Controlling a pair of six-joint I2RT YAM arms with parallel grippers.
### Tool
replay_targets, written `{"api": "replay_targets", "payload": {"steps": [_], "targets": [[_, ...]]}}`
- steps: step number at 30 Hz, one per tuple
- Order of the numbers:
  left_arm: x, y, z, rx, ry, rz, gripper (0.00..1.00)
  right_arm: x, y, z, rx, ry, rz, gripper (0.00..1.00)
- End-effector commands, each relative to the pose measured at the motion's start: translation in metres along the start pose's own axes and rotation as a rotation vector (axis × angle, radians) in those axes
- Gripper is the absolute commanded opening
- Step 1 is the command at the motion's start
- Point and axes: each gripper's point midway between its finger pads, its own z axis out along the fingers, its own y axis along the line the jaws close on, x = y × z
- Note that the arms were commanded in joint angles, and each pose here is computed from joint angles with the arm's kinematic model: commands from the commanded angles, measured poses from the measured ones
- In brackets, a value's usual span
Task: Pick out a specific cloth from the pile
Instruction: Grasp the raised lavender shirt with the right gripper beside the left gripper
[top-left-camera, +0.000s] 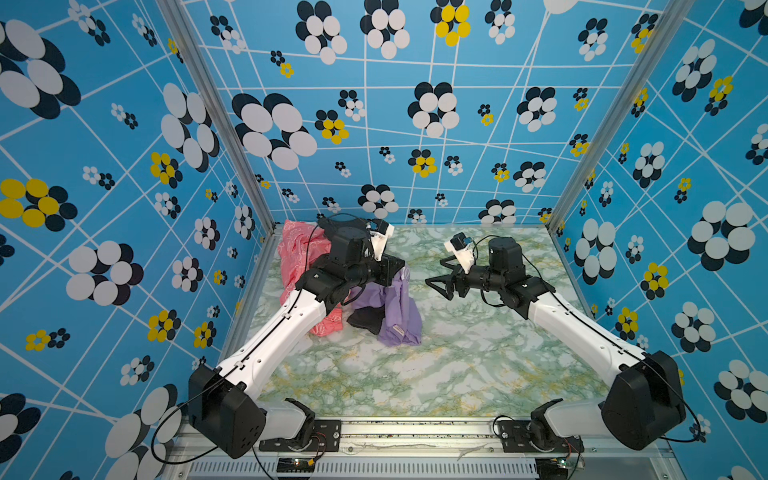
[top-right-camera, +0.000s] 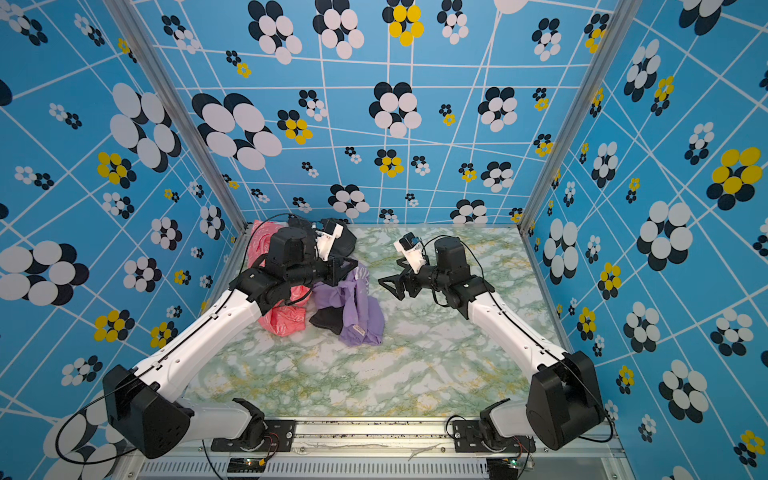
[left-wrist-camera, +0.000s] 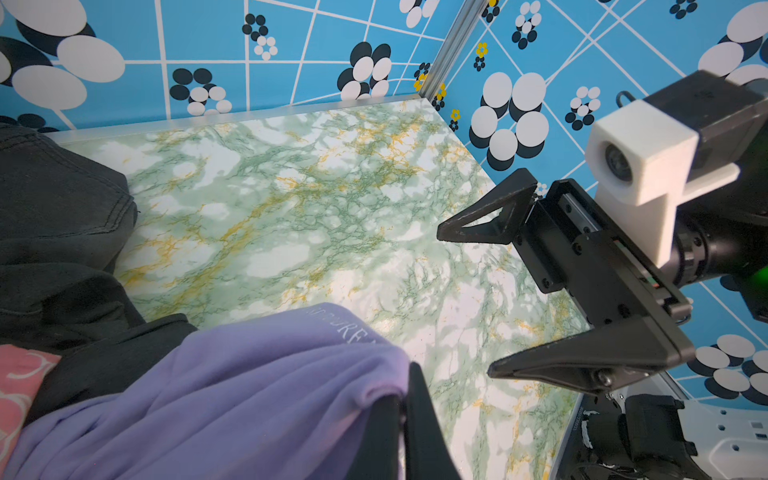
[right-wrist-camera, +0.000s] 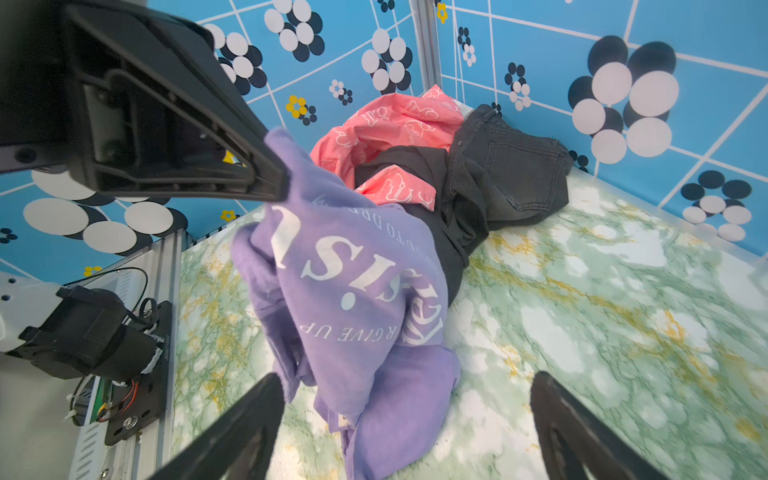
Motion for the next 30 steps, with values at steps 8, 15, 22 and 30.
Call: {"api": "replay_targets", "payload": {"steps": [8,15,22,30], "targets": [[-0.014,-0.013,0.003,0.055,-0.063,0.023,0.00,-0.021,0.035,0.037,-0.150,-0.005,-0.050,0.83],[-0.012,-0.013,0.002,0.059,-0.070,0.016,0.00,-0.027,0.045,0.060,-0.180,-0.018,-0.037,0.63],[-0.014,-0.010,-0.001,0.034,-0.089,0.013,0.00,-0.032,0.045,0.073,-0.173,-0.015,-0.015,0.16],[-0.024,0.016,-0.027,-0.101,-0.216,-0.020,0.19,-0.046,0.031,0.063,-0.053,-0.054,-0.041,0.00]]}}
